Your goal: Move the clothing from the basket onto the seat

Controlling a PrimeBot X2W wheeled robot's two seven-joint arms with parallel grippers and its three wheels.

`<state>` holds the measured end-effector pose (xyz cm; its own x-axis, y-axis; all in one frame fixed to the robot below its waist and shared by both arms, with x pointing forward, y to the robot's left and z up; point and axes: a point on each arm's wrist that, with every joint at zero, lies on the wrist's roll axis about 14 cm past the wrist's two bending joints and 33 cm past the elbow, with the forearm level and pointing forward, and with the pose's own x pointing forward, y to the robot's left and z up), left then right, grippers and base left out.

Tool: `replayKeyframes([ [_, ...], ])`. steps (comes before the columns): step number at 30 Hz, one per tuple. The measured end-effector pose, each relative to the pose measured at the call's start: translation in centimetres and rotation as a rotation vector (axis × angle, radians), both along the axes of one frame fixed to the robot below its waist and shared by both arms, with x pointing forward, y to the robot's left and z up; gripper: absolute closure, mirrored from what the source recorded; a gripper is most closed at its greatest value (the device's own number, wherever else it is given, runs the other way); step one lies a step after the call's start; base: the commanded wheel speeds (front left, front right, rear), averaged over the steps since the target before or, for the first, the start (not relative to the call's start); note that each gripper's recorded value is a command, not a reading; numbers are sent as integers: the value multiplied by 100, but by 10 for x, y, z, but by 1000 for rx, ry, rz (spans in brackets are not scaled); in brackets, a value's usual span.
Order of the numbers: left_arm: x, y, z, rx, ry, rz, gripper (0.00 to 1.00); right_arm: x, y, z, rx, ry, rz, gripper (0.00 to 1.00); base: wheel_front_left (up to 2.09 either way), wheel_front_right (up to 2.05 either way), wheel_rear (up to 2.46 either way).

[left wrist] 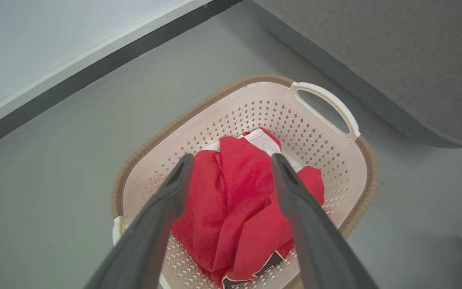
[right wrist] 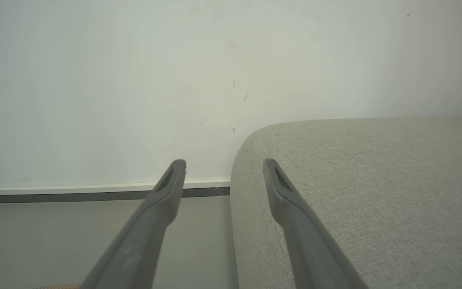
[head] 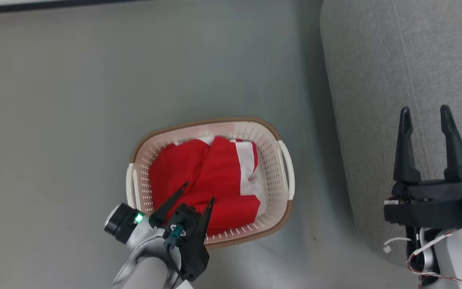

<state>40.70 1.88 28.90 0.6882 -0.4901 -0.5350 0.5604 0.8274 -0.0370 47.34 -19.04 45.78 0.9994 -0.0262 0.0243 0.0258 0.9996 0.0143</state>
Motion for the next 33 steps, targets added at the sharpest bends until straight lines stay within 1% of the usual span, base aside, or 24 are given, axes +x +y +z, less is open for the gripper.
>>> replayKeyframes([
  [3,2,-9,-15,3,30,-42,0,7,-3,-10,-7,13,-6,0,0,0,0],
  [11,4,-25,-56,-2,119,-103,0,24,-9,-37,-24,47,-11,0,0,0,0],
  [20,19,-34,-90,-17,162,-115,0,48,-8,-63,-30,56,1,0,0,0,0],
  [28,-5,-48,-124,-38,250,-163,0,55,-10,-102,-38,124,-1,0,0,0,0],
  [33,-9,-58,-132,-57,274,-187,0,57,-12,-107,-45,130,-6,0,0,0,0],
])
